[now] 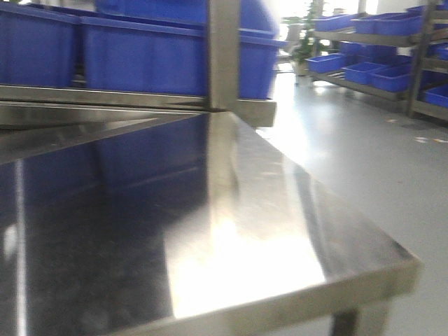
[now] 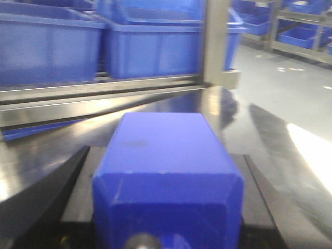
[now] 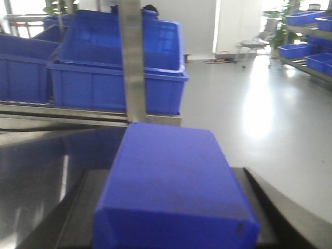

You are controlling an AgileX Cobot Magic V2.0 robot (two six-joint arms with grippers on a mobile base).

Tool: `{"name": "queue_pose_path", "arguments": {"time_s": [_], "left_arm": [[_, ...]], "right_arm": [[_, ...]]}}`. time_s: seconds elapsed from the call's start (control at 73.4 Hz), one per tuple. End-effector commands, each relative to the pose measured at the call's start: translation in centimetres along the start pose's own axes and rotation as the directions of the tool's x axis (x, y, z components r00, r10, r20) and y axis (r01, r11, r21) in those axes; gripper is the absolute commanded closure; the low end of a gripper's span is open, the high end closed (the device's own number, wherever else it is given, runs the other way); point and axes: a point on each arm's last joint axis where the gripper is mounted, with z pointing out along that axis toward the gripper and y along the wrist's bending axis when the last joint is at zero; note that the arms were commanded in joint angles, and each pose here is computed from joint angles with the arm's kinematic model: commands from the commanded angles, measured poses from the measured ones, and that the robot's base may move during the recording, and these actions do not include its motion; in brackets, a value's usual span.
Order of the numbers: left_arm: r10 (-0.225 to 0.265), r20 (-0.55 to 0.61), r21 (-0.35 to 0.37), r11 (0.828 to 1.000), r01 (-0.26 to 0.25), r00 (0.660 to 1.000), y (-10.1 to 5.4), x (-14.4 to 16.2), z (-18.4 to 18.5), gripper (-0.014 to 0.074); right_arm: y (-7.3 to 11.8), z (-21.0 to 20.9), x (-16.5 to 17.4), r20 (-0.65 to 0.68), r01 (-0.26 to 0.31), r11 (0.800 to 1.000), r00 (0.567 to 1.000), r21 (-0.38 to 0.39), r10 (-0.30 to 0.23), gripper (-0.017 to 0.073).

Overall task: Pick and sort blue part to right shelf
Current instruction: 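Drive the base away from the steel table holding both blocks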

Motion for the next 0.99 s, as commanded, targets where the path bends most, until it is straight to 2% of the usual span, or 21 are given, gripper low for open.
{"name": "queue_pose_path", "arguments": {"time_s": [0.0, 0.981], "left_arm": [[0.001, 0.108, 0.003, 1.000, -0.002, 0.994, 0.01, -1.75, -0.12, 0.0386], [0.001, 0.108, 0.003, 1.000, -0.002, 0.994, 0.01, -1.75, -0.12, 0.0386]], "right_arm": [[0.13, 0.03, -1.66, 0.101, 0.017, 1.000, 0.995, -0.004, -0.016, 0.0330], [0.13, 0.03, -1.66, 0.101, 0.017, 1.000, 0.995, -0.004, -0.016, 0.0330]]}}
